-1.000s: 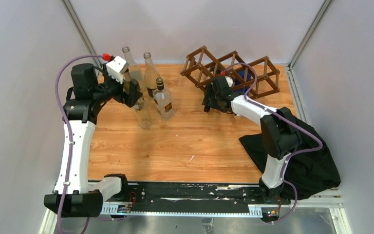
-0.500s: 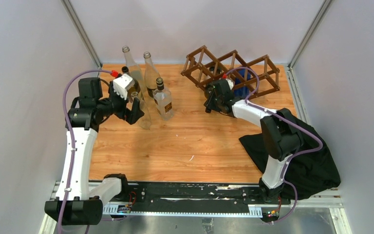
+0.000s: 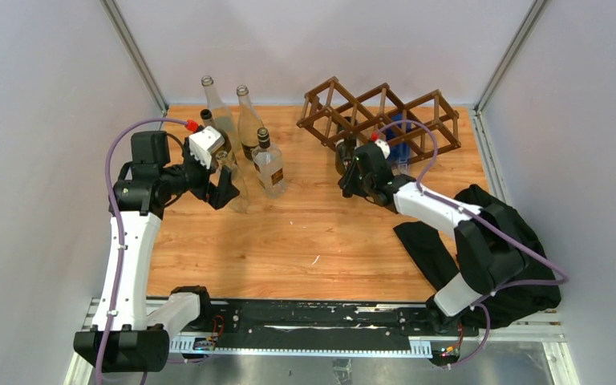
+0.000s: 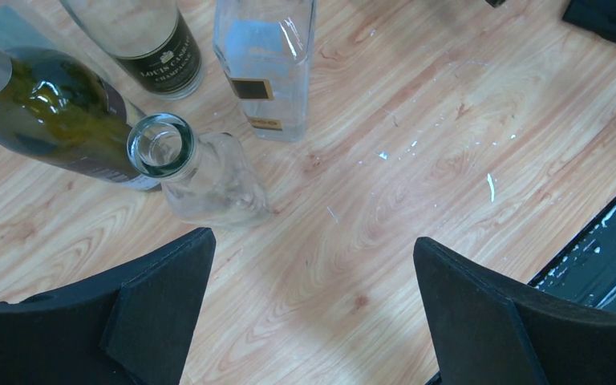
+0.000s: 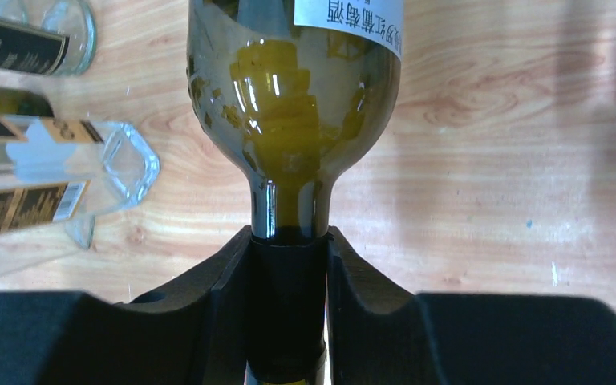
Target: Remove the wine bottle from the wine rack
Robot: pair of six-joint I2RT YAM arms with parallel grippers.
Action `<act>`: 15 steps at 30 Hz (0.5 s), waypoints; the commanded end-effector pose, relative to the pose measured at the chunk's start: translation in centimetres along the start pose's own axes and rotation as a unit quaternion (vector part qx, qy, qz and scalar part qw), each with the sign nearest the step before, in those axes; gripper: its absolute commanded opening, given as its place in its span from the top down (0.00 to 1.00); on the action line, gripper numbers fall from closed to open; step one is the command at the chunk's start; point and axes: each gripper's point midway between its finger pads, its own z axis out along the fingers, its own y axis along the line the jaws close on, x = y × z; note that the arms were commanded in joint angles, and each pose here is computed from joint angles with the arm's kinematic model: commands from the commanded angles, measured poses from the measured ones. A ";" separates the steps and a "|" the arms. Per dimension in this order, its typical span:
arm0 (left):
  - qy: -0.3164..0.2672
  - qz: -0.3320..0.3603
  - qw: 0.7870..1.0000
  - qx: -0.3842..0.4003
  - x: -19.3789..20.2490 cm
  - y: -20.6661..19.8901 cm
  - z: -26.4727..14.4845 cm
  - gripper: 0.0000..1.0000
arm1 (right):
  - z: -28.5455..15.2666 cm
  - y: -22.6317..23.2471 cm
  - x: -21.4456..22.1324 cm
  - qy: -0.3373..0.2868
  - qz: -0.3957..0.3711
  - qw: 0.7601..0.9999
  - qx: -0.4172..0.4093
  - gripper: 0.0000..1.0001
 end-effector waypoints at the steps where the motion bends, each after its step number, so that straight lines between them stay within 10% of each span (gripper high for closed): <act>1: -0.011 0.010 1.000 0.007 -0.5 -0.4 -0.4 0.00 | -3.4 4.2 -1.7 -0.059 -0.003 0.995 -0.074 1.00; 15: -0.012 0.008 1.000 0.014 -0.6 -0.5 -0.2 0.00 | -8.5 2.3 1.7 -0.077 0.013 0.993 -0.093 1.00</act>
